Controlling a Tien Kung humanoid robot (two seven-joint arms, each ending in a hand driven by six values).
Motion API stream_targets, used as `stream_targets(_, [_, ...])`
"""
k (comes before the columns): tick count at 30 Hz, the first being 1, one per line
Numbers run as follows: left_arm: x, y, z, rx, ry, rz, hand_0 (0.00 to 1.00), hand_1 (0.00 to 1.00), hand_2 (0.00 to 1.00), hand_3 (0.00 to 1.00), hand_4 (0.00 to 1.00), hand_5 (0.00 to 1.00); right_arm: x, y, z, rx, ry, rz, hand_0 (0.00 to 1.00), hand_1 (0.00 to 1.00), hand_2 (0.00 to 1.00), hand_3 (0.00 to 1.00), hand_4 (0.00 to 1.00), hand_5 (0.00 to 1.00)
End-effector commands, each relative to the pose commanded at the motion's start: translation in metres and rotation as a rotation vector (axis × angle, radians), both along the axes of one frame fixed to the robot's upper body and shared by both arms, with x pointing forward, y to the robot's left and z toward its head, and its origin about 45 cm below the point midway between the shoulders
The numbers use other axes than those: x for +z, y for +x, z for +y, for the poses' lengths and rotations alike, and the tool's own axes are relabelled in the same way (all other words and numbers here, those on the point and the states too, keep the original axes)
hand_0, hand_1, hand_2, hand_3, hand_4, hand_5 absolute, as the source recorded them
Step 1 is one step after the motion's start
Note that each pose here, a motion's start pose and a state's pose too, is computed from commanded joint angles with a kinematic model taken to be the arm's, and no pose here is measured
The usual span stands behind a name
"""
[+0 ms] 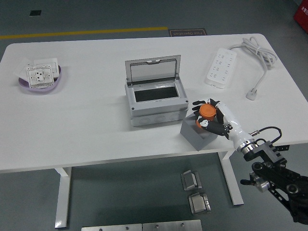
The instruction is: Pick up the cylinder from the cube,place it in the box,flap close box
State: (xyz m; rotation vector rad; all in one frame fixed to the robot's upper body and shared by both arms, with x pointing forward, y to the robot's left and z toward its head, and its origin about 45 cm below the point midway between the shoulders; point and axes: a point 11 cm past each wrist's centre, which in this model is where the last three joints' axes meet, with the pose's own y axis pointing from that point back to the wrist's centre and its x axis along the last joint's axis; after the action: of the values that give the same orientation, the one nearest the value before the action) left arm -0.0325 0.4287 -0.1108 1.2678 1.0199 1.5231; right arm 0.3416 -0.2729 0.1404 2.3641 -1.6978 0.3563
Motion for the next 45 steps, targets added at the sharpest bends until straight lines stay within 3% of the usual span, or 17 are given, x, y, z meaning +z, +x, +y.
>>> stream_targets(1, [0.0, 0.0001, 0.0, 0.0, 0.0, 0.0, 0.644, 0.629, 0.553, 0.588, 0.613, 0.238, 0.001, 0.001, 0.0, 0.0, -0.002, -0.003, 0.47, 0.415, 0.484, 0.438, 0.002, 0.002])
stream_targets(7, [0.0, 0.001, 0.0, -0.003, 0.0, -0.002, 0.644, 0.629, 0.553, 0.588, 0.613, 0.238, 0.009, 0.006, 0.0, 0.003, -0.016, -0.029, 0.47, 0.415, 0.484, 0.438, 0.002, 0.002])
stream_targets(8, [0.0, 0.0009, 0.0, -0.003, 0.0, -0.001, 0.643, 0.629, 0.554, 0.589, 0.614, 0.239, 0.01, 0.007, 0.0, 0.004, -0.019, -0.034, 0.472, 0.413, 0.482, 0.356, 0.002, 0.002])
stream_targets(16, [0.0, 0.0004, 0.0, -0.004, 0.0, 0.001, 0.642, 0.63, 0.554, 0.589, 0.615, 0.239, 0.021, 0.016, 0.002, 0.013, -0.038, -0.067, 0.461, 0.404, 0.485, 0.344, 0.002, 0.002])
stream_targets(25, [0.001, 0.0011, 0.003, -0.007, 0.007, 0.002, 0.642, 0.629, 0.553, 0.589, 0.617, 0.241, 0.059, 0.046, 0.038, 0.109, -0.229, -0.198, 0.455, 0.412, 0.489, 0.334, 0.002, 0.002])
stream_targets(31, [0.003, -0.0005, 0.009, -0.008, 0.018, 0.009, 0.642, 0.629, 0.553, 0.589, 0.619, 0.242, 0.072, 0.066, 0.077, 0.21, -0.412, -0.263, 0.445, 0.409, 0.489, 0.33, 0.002, 0.002])
stream_targets(32, [0.003, -0.001, 0.009, -0.008, 0.02, 0.01, 0.641, 0.63, 0.553, 0.589, 0.619, 0.244, 0.074, 0.069, 0.082, 0.225, -0.438, -0.275, 0.108, 0.268, 0.484, 0.326, 0.002, 0.002])
stream_targets(37, [0.004, -0.0041, 0.013, -0.009, 0.029, 0.021, 0.641, 0.63, 0.553, 0.589, 0.619, 0.244, 0.078, 0.086, 0.113, 0.309, -0.572, -0.307, 0.108, 0.268, 0.484, 0.326, 0.002, 0.002])
stream_targets(38, [0.005, -0.0043, 0.014, -0.009, 0.03, 0.022, 0.642, 0.63, 0.553, 0.588, 0.619, 0.246, 0.079, 0.089, 0.116, 0.318, -0.59, -0.31, 0.004, 0.213, 0.473, 0.323, 0.002, 0.002])
stream_targets(45, [0.006, -0.0058, 0.019, -0.013, 0.038, 0.035, 0.642, 0.632, 0.553, 0.589, 0.619, 0.248, 0.086, 0.112, 0.137, 0.374, -0.699, -0.32, 0.002, 0.204, 0.468, 0.319, 0.002, 0.002])
